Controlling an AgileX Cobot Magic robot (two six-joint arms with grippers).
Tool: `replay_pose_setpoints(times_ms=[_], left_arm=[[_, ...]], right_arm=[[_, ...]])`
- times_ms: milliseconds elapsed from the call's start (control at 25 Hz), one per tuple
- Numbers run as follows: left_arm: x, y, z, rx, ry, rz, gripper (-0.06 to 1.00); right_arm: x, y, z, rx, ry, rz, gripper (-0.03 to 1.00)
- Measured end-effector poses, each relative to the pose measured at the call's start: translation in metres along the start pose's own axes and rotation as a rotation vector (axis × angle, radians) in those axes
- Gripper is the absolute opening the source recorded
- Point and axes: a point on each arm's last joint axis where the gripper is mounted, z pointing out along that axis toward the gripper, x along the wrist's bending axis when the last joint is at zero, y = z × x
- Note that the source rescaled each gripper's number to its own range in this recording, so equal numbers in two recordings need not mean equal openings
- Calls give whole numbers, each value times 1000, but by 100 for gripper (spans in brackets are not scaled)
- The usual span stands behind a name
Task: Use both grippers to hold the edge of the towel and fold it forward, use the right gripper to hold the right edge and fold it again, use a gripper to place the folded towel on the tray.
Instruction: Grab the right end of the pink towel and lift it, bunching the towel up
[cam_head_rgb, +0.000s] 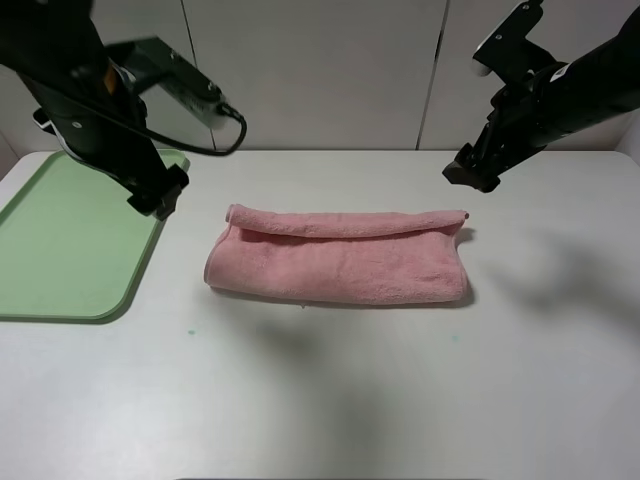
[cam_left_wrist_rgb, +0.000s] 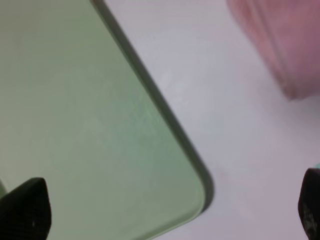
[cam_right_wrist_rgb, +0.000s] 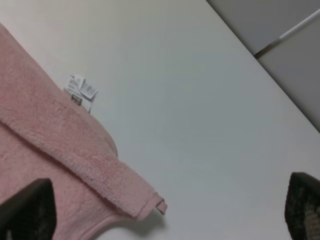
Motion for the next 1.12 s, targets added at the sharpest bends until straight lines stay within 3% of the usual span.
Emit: replay_pose_setpoints(times_ms=[160, 320, 600, 800, 960, 1120], left_arm=[[0, -12, -48, -132, -5, -67, 100], [-7, -40, -75, -203, 7, -111, 100], [-9, -120, -100, -298, 27, -232, 100], [7, -180, -113, -379, 11, -329, 100], [13, -221, -119, -475, -57, -349, 100], [4, -249, -112, -525, -172, -289, 100]], right_arm=[[-1, 3, -9, -14, -7, 6, 100], [-3, 6, -18, -31, -19, 12, 100], [-2, 7, -21, -34, -13, 32, 100], [-2, 8, -23, -46, -11, 58, 100], [-2, 9, -23, -49, -10, 67, 100], [-2, 9, -23, -50, -10, 69, 100]])
